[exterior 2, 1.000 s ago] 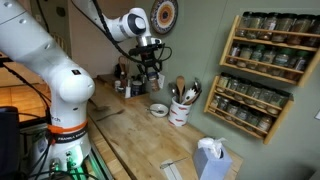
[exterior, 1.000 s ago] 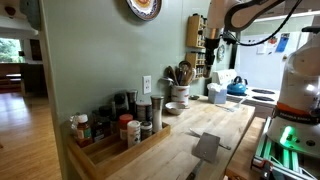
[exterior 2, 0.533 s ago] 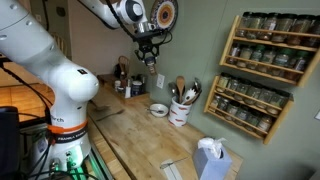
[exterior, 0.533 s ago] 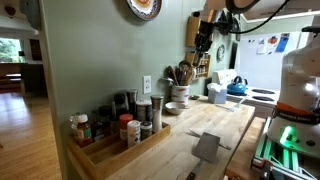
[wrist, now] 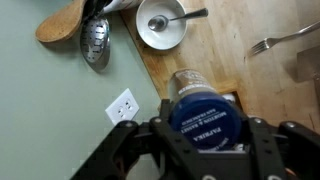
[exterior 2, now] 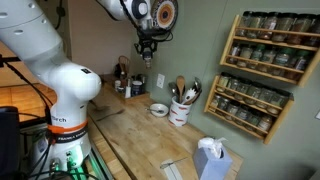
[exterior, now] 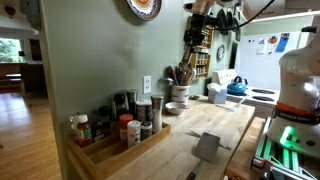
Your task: Pick up the spice bottle with a blue lid from the kitchen counter and put it in the wooden storage tray
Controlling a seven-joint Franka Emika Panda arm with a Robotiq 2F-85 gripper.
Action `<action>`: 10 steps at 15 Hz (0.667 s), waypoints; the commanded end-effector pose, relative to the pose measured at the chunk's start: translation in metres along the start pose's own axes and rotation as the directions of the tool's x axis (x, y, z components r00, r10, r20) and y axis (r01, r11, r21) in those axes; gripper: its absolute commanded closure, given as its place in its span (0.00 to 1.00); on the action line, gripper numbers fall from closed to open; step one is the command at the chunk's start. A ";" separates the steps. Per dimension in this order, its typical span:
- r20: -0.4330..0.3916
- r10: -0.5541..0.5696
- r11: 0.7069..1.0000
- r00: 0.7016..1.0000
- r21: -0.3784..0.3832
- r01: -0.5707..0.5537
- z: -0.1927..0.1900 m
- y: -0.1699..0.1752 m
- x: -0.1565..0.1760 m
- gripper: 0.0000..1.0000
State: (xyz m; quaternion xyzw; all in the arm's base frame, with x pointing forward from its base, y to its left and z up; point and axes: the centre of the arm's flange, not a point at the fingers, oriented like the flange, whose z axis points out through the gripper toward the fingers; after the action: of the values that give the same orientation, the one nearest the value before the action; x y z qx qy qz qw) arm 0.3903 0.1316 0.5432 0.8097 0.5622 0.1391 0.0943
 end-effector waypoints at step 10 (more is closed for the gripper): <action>0.021 -0.252 0.967 0.967 -0.031 0.253 -0.027 0.000 0.083 0.71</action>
State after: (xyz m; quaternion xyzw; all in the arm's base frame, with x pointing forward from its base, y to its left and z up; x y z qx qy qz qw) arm 0.3953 0.1689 0.5545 0.7706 0.6123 0.1361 0.1125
